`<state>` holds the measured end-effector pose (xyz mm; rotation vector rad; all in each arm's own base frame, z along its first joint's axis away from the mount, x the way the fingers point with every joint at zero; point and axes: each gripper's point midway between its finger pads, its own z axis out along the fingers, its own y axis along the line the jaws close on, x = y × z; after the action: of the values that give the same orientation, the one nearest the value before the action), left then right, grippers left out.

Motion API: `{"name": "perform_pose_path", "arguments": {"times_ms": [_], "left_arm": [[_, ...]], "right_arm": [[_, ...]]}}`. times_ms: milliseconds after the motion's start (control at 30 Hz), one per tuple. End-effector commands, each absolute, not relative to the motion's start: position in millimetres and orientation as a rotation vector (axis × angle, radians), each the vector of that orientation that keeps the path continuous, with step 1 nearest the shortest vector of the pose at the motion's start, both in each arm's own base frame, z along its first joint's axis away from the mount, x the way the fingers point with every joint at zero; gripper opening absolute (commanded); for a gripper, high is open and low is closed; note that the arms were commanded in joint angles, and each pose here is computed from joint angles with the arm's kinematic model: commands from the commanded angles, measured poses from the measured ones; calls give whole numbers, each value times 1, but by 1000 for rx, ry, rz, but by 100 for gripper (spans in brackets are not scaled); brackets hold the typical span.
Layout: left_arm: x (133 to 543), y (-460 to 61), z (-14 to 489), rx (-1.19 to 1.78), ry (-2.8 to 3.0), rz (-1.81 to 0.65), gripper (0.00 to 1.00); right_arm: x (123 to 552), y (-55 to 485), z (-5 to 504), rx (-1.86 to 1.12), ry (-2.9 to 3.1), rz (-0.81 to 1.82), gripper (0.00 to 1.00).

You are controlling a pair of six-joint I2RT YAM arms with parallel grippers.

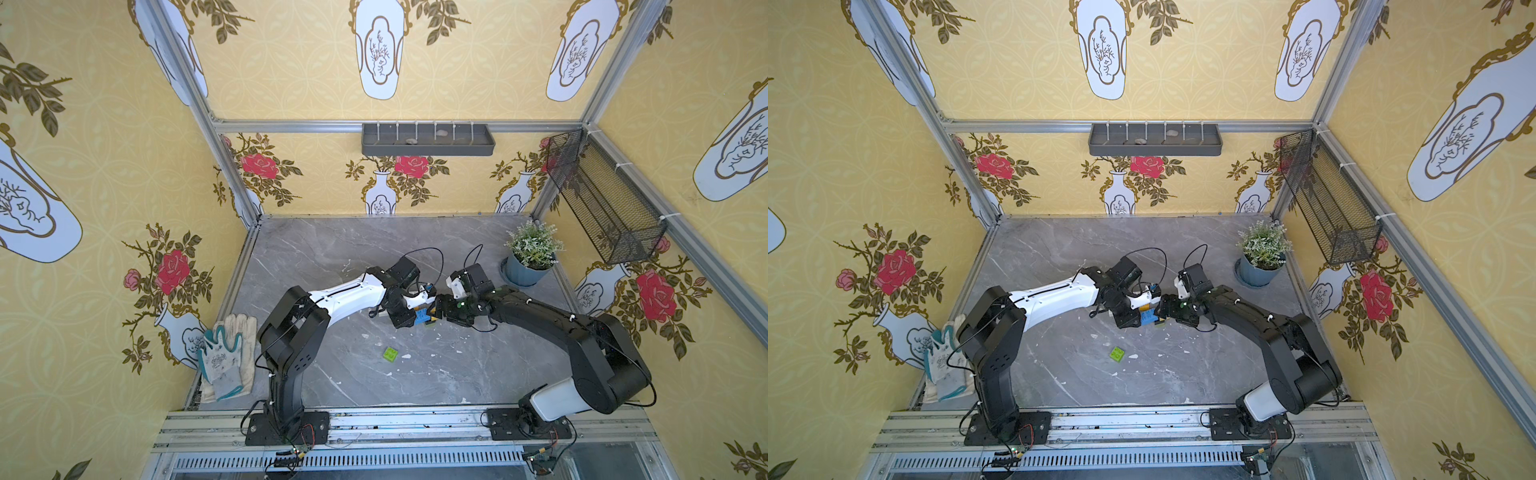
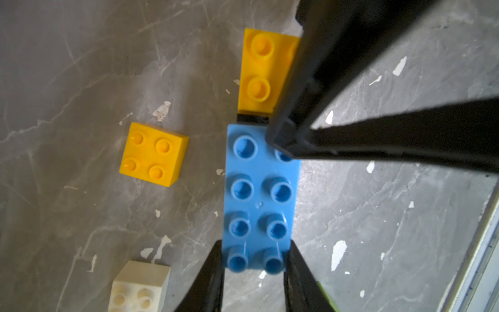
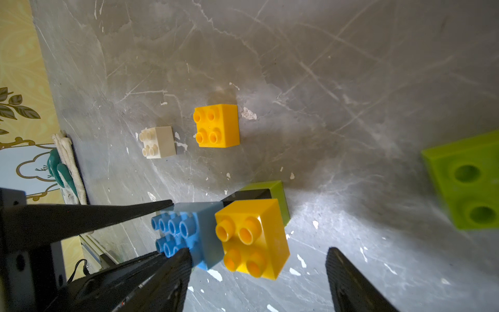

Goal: Assemble the number 4 with lego
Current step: Assemble the lego brick with the lego brick.

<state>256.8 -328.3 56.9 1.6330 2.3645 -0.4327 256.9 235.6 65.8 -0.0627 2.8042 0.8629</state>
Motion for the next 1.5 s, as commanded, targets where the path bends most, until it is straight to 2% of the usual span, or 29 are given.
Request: {"name": "perform_pose_path", "arguments": {"times_ms": [0, 633, 800, 933, 1067, 1267, 1467], "left_arm": [[253, -333, 58, 1637, 2367, -468, 0], [247, -339, 46, 1643, 2400, -487, 0], [249, -339, 47, 1647, 2389, -466, 0], [250, -339, 49, 1651, 2378, -448, 6], [251, -339, 48, 1661, 2376, -434, 7], [252, -339, 49, 1670, 2368, -426, 17], [254, -340, 51, 1677, 2366, -414, 21]], "right_arm": [[260, 239, 68, -85, 2779, 878, 80], [259, 232, 55, -53, 2824, 808, 79], [254, 223, 40, -24, 2880, 738, 67], [248, 217, 32, -12, 2908, 696, 61], [241, 209, 22, -4, 2938, 631, 61], [230, 193, 5, 56, 2989, 542, 58], [225, 188, -5, 89, 3013, 515, 53]]}}
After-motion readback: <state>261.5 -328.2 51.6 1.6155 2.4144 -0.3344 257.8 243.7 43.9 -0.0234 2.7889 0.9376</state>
